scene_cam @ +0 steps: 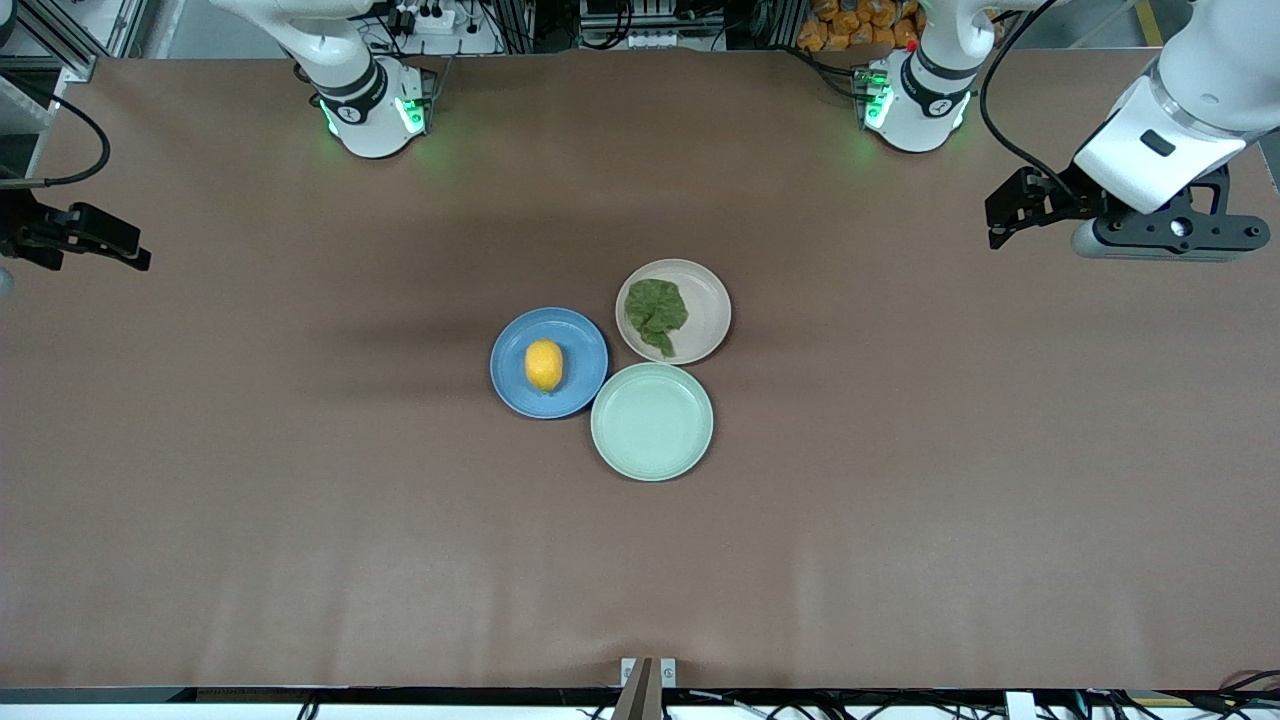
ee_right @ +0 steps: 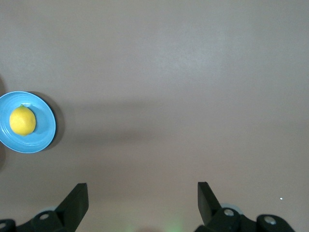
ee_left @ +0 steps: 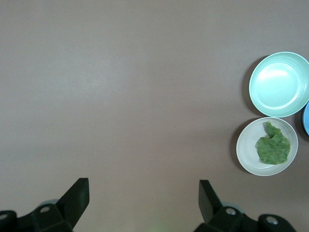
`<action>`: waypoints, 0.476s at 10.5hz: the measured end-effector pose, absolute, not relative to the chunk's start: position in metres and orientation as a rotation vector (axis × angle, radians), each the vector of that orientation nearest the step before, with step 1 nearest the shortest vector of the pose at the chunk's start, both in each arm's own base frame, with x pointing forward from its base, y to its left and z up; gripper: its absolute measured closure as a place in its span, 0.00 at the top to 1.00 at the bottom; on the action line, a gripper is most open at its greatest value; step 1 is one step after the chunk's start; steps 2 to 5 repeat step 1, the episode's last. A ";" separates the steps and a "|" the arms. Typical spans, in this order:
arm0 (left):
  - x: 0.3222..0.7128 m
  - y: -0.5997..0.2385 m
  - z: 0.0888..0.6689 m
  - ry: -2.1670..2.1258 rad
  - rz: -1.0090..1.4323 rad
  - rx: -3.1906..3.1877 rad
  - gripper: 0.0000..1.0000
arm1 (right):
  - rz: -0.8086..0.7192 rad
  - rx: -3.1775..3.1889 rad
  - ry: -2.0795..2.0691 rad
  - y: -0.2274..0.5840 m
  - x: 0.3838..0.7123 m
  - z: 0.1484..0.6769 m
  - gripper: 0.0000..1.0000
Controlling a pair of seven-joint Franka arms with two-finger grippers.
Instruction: Place lemon and lettuce in plates
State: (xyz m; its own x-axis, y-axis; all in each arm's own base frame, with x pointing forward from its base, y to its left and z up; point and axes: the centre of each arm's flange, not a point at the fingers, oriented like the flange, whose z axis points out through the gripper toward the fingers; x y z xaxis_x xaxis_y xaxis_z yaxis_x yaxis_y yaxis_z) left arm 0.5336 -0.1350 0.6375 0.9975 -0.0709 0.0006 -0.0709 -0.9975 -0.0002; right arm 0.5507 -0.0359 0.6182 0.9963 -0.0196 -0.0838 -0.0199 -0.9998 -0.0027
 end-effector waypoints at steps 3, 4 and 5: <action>0.534 -0.135 0.637 0.111 0.000 -3.139 1.00 | 0.132 -3.135 0.031 -0.036 0.551 0.618 1.00; 0.534 -0.135 0.637 0.111 0.000 -3.139 1.00 | 0.132 -3.135 0.031 -0.036 0.551 0.618 1.00; 0.534 -0.135 0.637 0.111 0.000 -3.139 1.00 | 0.132 -3.135 0.031 -0.036 0.551 0.618 1.00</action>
